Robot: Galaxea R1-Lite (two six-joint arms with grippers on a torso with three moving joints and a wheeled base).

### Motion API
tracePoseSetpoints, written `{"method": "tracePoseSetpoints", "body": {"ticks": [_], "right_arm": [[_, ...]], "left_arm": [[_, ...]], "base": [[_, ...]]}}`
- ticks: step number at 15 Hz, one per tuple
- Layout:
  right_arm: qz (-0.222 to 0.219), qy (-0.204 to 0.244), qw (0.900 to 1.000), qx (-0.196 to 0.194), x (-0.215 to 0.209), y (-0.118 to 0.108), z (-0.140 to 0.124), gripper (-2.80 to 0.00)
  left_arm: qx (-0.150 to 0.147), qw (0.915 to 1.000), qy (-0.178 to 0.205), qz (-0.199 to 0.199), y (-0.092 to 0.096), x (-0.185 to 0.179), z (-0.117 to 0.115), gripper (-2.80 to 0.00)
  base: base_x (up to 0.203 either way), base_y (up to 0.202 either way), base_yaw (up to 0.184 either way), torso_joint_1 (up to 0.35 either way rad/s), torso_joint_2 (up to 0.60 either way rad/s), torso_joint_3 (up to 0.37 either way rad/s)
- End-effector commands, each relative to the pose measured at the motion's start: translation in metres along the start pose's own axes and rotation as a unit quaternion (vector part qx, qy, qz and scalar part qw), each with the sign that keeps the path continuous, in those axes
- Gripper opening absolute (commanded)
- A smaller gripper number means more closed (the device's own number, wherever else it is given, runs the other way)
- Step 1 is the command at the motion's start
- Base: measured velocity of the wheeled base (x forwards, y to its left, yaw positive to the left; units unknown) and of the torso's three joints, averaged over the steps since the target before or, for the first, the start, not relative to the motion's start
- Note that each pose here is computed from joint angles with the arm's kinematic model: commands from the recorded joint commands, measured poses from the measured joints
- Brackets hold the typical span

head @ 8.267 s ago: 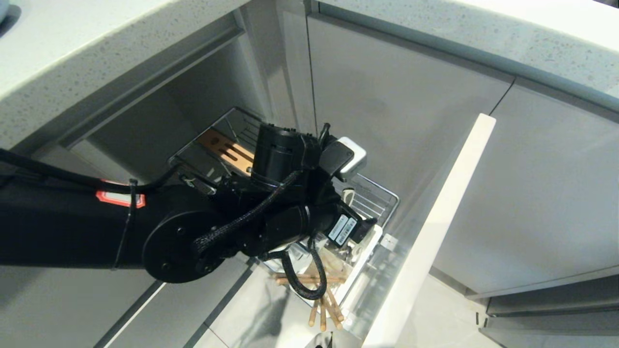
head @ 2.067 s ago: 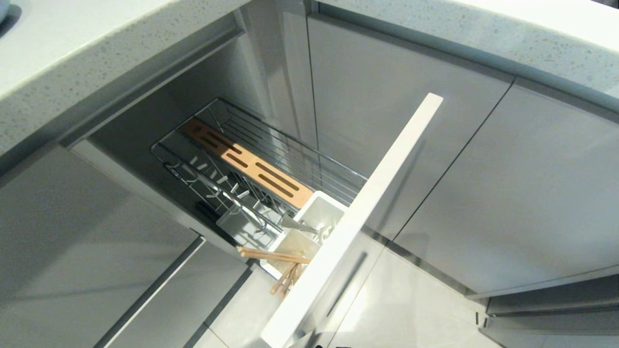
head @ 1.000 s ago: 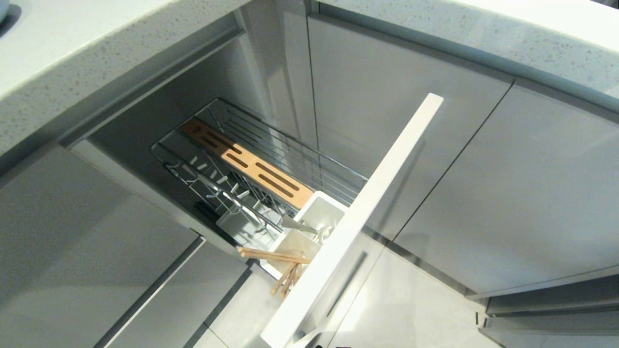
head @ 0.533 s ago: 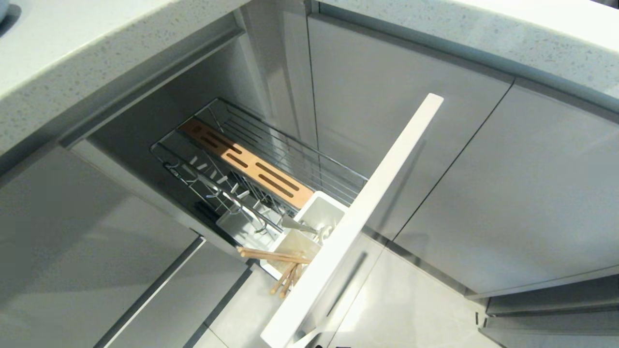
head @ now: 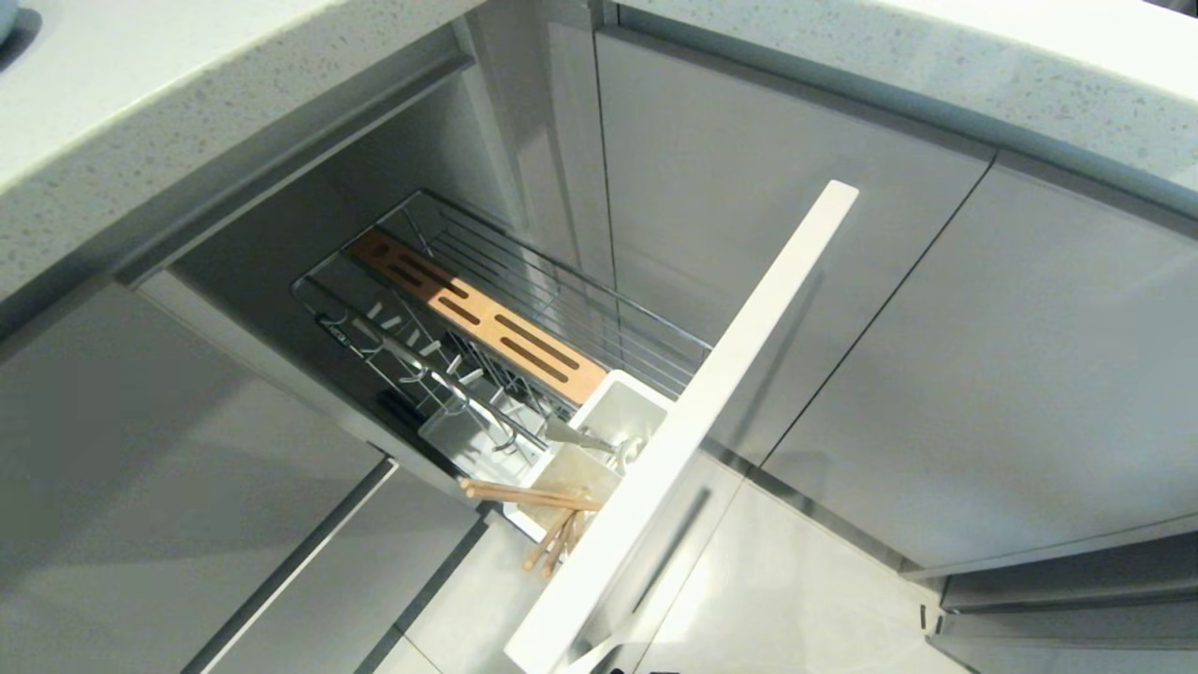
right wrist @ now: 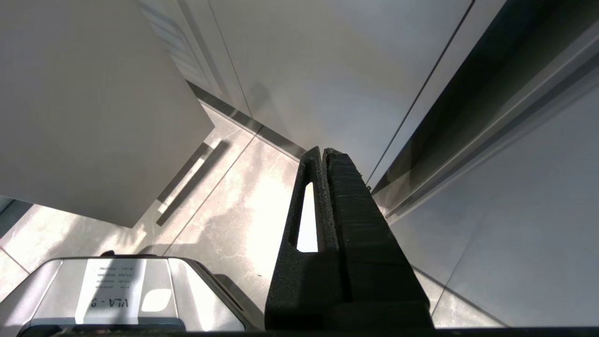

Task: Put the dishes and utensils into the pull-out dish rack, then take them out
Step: Take the fork out of the cupboard, then take the chopsticks out of the cupboard

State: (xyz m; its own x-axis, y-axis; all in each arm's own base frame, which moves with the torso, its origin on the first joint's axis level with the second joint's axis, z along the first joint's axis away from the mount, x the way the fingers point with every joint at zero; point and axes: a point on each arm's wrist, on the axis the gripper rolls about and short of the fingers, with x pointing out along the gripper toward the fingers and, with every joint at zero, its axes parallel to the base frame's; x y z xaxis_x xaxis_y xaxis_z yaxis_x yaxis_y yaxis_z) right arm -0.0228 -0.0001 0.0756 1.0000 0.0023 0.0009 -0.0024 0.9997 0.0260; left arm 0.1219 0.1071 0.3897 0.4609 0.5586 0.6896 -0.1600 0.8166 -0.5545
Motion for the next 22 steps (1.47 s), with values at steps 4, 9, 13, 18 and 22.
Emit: {"method": "tracePoseSetpoints", "body": {"ticks": [4, 9, 13, 18, 22], "right_arm": [[0.0, 0.0, 1.0, 0.0, 0.0, 0.0, 0.0, -2.8], [0.0, 0.0, 1.0, 0.0, 0.0, 0.0, 0.0, -2.8], [0.0, 0.0, 1.0, 0.0, 0.0, 0.0, 0.0, -2.8], [0.0, 0.0, 1.0, 0.0, 0.0, 0.0, 0.0, -2.8], [0.0, 0.0, 1.0, 0.0, 0.0, 0.0, 0.0, -2.8]], "left_arm": [[-0.013, 0.999, 0.042, -0.01, -0.001, -0.001, -0.002, -2.8], [-0.013, 0.999, 0.041, -0.01, -0.001, 0.0, -0.002, -2.8], [-0.013, 0.9986, 0.049, -0.012, 0.0, 0.0, -0.004, -2.8], [-0.019, 0.9971, 0.073, -0.013, 0.001, 0.001, -0.007, -2.8], [-0.024, 0.9956, 0.089, -0.017, 0.003, 0.008, -0.013, -2.8]], "base": [[0.0, 0.0, 0.0, 0.0, 0.0, 0.0], [0.0, 0.0, 0.0, 0.0, 0.0, 0.0], [0.0, 0.0, 0.0, 0.0, 0.0, 0.0], [0.0, 0.0, 0.0, 0.0, 0.0, 0.0], [0.0, 0.0, 0.0, 0.0, 0.0, 0.0]]}}
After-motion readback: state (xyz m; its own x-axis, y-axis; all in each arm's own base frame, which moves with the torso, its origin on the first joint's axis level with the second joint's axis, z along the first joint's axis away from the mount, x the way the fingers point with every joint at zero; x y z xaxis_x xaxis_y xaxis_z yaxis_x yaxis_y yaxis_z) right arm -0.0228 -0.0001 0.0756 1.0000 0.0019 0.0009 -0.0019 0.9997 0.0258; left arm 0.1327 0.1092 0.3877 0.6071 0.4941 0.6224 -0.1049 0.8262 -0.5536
